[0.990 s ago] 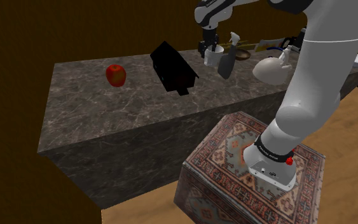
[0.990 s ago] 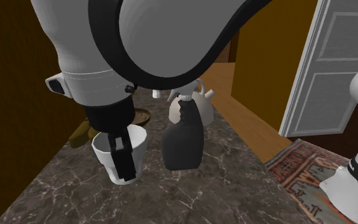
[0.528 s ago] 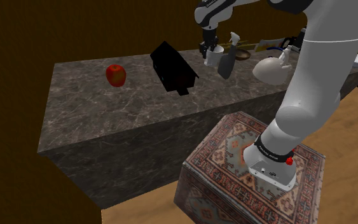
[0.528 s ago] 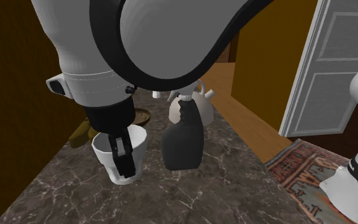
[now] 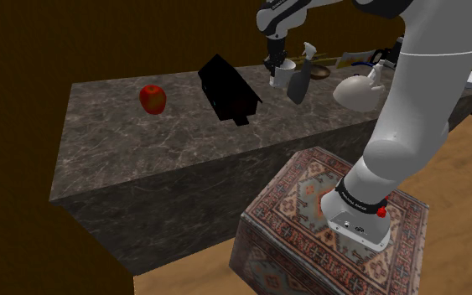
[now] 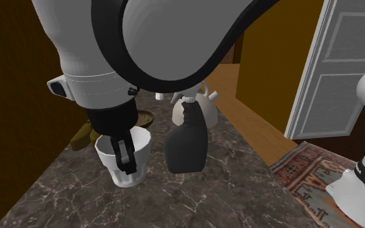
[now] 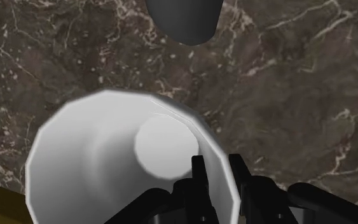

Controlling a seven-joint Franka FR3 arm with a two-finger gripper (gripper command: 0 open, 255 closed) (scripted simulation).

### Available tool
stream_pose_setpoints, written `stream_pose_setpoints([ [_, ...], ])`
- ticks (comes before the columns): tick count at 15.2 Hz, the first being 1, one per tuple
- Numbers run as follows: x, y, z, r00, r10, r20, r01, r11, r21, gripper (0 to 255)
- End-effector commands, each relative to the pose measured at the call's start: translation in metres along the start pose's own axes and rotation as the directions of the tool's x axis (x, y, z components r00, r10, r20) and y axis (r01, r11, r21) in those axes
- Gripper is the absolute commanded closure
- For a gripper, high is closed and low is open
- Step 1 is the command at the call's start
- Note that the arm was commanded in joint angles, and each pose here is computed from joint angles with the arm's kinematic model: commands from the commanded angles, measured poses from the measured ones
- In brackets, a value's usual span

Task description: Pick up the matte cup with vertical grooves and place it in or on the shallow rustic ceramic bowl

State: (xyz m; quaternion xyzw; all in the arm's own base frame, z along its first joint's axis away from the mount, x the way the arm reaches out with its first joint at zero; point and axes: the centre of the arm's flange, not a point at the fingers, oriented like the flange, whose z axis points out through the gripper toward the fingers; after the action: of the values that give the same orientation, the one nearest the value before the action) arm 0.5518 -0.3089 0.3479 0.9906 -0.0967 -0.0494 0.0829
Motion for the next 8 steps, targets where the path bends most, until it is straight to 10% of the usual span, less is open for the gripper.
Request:
stream_pose_setpoints([
  [1, 0.000, 0.000, 0.000, 1.000, 0.000, 0.000, 0.000, 1.000, 0.000, 255],
  [8, -0.003, 0.007, -0.036, 1.000, 0.000, 0.000, 0.000, 1.000, 0.000, 255],
])
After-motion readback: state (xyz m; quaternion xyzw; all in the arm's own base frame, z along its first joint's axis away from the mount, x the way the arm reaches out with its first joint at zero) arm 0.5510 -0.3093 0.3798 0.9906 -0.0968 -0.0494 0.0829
